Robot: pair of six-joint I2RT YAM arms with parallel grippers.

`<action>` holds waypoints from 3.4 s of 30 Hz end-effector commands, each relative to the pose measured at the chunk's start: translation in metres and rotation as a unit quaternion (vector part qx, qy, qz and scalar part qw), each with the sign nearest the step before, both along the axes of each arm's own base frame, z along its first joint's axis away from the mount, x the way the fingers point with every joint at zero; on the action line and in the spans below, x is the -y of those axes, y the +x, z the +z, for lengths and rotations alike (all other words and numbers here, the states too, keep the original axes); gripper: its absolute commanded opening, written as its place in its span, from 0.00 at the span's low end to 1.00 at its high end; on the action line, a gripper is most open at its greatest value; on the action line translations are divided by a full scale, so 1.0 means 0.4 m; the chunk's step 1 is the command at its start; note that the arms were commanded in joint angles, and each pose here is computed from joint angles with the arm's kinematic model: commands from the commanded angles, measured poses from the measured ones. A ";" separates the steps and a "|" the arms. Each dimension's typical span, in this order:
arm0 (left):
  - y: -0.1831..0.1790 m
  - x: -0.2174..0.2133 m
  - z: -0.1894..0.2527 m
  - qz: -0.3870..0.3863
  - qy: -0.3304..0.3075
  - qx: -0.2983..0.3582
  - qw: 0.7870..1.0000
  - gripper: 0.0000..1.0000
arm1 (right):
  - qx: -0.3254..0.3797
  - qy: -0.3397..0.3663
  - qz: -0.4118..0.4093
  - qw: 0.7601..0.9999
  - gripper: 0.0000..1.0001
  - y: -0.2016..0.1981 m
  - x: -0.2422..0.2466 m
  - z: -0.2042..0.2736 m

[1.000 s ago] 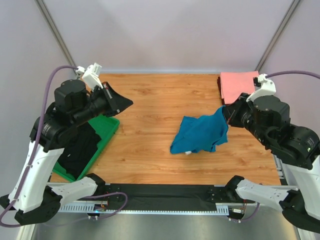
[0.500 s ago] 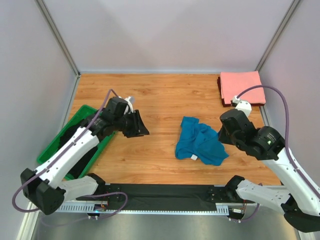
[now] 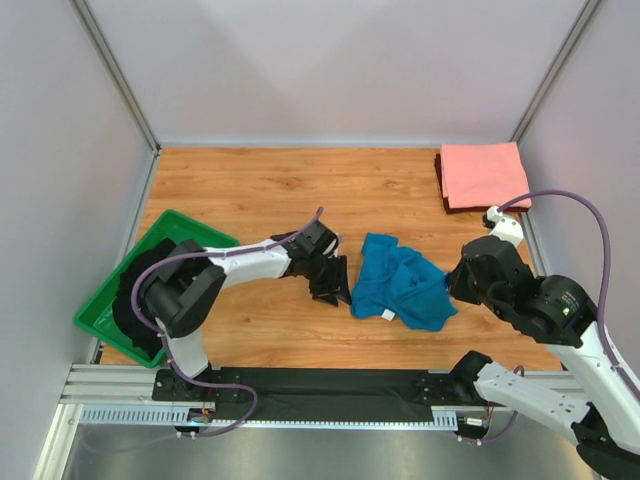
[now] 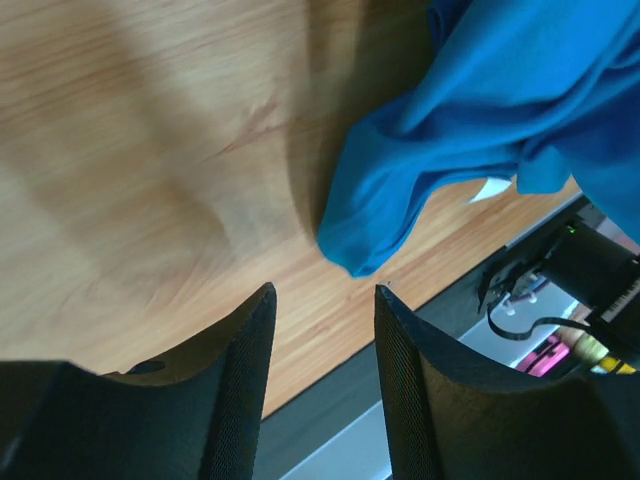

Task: Fold and stack the t-shirts
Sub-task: Flatten the tshirt out

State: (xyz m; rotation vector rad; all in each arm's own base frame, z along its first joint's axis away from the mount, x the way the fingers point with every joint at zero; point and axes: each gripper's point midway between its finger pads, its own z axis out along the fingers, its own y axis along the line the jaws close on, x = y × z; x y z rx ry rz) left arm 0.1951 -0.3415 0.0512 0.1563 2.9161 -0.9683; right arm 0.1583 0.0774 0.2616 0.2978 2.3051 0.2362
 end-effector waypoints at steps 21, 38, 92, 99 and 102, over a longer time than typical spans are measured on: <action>0.390 -0.044 0.673 0.124 -0.040 0.182 0.975 0.00 | 0.217 -0.057 -0.046 0.973 0.00 0.244 -0.011 0.473; 0.210 -0.210 0.467 0.088 0.010 0.081 0.993 0.00 | -0.002 0.095 0.040 0.995 0.00 0.018 -0.096 0.096; 0.116 -0.212 -0.121 -0.020 0.267 -0.056 0.962 0.44 | -0.190 0.095 0.083 0.974 0.00 -0.086 -0.157 -0.305; 0.498 -0.111 -0.063 0.060 0.145 -0.008 0.988 0.45 | -0.145 0.106 0.074 0.981 0.00 0.008 -0.206 -0.316; 0.585 -0.093 0.024 0.067 0.095 0.028 0.993 0.45 | -0.156 0.115 0.090 0.977 0.00 0.023 -0.242 -0.327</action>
